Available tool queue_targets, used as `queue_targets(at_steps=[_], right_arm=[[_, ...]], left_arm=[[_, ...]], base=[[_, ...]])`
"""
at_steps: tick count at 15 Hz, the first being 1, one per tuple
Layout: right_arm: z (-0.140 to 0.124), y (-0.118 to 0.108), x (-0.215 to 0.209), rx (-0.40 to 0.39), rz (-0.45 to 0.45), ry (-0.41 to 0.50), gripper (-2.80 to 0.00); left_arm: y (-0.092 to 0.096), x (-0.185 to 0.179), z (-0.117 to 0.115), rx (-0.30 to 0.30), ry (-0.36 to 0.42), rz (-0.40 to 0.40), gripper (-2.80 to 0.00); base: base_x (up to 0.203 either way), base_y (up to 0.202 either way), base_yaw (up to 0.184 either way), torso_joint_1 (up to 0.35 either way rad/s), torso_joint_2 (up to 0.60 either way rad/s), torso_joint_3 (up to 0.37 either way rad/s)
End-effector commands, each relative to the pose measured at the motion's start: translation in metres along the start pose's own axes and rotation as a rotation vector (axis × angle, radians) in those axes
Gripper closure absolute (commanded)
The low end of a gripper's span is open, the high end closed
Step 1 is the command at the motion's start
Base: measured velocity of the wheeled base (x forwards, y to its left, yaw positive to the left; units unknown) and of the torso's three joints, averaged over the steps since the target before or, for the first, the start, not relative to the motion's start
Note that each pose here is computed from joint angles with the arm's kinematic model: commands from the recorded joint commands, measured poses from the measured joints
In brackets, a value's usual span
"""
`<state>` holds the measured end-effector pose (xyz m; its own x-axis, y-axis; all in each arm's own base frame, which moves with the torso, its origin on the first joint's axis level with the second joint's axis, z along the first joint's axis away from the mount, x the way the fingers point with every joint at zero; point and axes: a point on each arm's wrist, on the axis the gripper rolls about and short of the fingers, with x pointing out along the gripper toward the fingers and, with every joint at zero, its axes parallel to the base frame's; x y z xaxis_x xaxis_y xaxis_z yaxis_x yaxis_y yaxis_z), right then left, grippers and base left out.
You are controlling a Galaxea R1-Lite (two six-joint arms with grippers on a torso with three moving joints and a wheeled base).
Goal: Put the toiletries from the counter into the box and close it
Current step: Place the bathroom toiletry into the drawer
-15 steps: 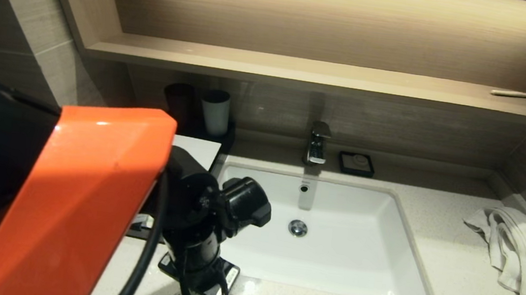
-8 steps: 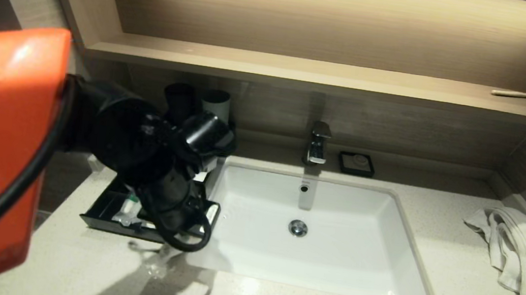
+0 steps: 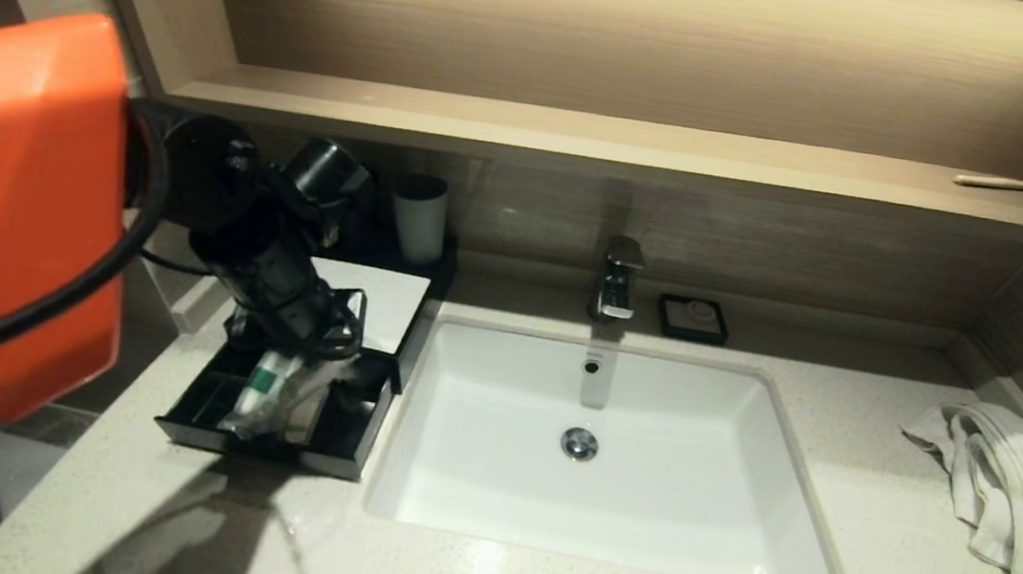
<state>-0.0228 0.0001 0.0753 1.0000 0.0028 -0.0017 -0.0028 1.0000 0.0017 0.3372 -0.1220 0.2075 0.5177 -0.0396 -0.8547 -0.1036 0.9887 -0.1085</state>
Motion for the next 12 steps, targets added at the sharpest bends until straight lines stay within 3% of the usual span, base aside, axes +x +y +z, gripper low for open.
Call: queue_targets(at_steps=[1,12], right_arm=[[0.0,0.0,0.0,0.0,0.0,0.0,0.0],[0.0,0.0,0.0,0.0,0.0,0.0,0.0]], left_arm=[[0.005,0.023,0.008,-0.025,0.028,0.029,0.0],[0.004,0.05,0.018,-0.247,0.038,0.053,0.0]], base=[[0.0,0.0,0.0,0.0,0.0,0.0],[0.0,0.0,0.0,0.0,0.0,0.0]])
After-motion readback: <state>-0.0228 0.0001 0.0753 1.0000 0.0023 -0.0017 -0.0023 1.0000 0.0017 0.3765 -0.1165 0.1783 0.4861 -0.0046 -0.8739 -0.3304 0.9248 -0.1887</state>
